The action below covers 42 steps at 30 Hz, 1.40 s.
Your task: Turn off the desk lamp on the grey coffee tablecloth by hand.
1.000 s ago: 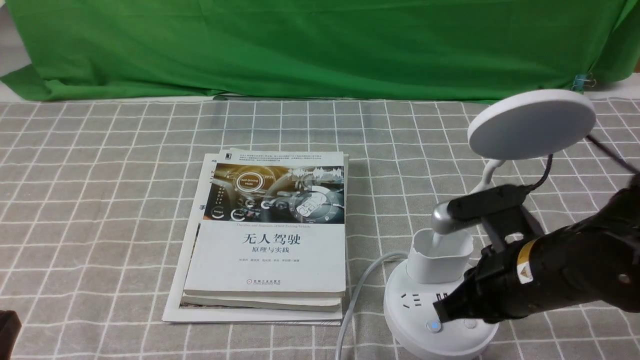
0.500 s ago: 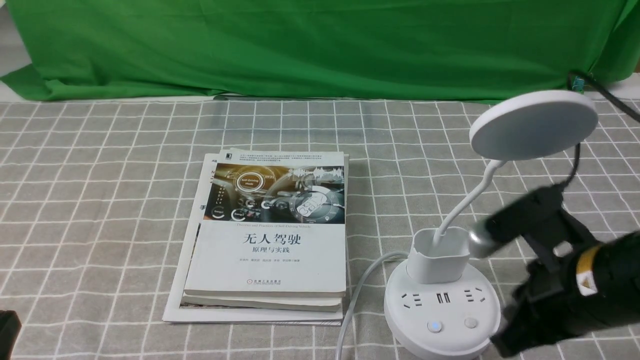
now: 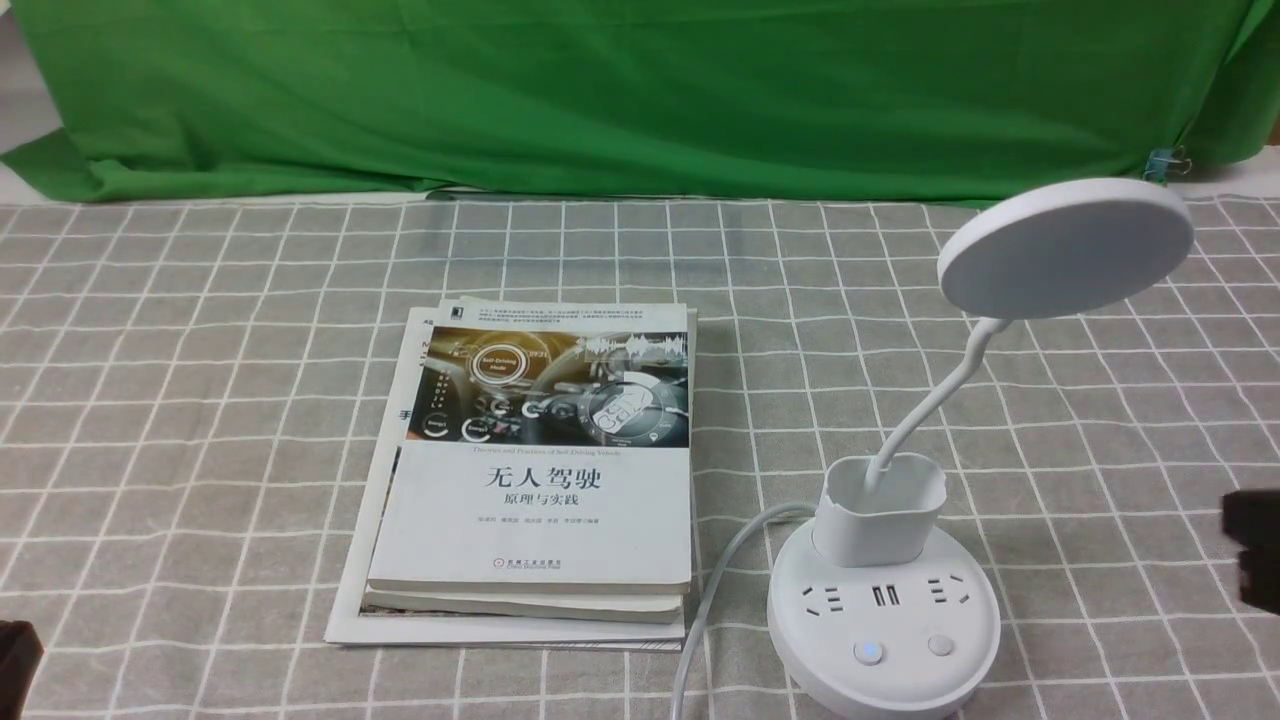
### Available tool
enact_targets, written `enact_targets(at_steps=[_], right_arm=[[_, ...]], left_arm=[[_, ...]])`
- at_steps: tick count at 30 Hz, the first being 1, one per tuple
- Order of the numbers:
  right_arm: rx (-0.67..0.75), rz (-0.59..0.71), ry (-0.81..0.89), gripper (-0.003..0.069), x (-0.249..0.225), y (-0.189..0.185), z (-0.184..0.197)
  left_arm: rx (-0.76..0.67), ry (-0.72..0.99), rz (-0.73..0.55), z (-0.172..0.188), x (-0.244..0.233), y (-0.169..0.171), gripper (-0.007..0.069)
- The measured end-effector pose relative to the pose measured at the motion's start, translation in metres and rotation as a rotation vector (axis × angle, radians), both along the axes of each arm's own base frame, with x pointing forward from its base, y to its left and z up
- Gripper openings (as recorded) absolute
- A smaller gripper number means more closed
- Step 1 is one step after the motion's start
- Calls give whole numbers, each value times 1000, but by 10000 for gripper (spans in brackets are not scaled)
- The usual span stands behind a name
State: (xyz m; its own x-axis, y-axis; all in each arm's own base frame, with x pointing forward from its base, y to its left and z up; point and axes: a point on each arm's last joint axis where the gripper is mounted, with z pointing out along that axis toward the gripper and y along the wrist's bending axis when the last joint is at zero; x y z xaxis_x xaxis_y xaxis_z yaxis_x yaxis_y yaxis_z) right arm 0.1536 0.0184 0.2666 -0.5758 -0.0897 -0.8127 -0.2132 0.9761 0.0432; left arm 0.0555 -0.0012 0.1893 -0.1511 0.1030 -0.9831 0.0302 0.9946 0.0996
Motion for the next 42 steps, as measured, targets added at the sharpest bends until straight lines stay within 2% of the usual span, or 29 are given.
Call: enact_targets(at_steps=[2,10,30,35,37,42], right_arm=[[7,-29,-100,24,-13,-2,0],[2,-59,-261,35,-38,-5,4],[-2,-62,-301,88,-43,-5,8],[-98,-86,-420,99,-55,-11,10],[-125,-102,-463,101,-63,-13,-1],[-126,-157,-521,106,-84,-17,-63]], left_arm=[[0,0,0,0,0,0,1],[0,0,0,0,0,0,1],[0,0,0,0,0,0,1],[0,0,0,0,0,0,1],[0,0,0,0,0,0,1],[0,0,0,0,0,0,1]])
